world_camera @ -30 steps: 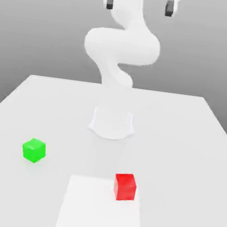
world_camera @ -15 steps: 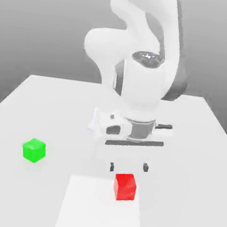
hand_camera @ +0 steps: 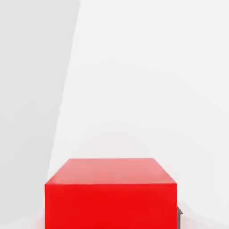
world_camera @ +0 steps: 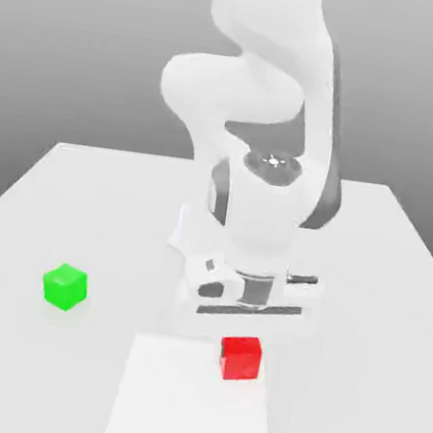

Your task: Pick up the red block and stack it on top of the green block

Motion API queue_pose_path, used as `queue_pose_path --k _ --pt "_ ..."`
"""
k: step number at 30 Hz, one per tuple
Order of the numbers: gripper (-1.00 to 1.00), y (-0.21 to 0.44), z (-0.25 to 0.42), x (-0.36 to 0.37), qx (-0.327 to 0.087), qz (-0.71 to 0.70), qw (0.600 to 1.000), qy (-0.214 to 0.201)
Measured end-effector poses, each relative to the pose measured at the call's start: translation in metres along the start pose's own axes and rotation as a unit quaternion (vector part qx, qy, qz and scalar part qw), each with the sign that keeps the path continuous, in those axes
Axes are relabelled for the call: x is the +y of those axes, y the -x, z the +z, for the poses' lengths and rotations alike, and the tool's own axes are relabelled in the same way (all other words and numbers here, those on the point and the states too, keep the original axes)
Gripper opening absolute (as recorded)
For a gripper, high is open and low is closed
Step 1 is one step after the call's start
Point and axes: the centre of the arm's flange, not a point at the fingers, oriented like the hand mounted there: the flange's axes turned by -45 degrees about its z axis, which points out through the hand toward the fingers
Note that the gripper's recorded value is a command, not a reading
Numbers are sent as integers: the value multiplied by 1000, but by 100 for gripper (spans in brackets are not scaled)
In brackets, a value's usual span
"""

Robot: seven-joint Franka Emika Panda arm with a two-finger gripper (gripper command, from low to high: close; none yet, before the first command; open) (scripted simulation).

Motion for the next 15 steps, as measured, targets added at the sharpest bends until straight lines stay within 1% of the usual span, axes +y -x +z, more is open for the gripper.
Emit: queue_pose_path --k 3,9,15 --pt "-100 1 -26 0 0 0 1000 0" --pt "-100 16 -50 76 3 30 999 11" --pt "-100 53 -65 155 3 66 998 18"
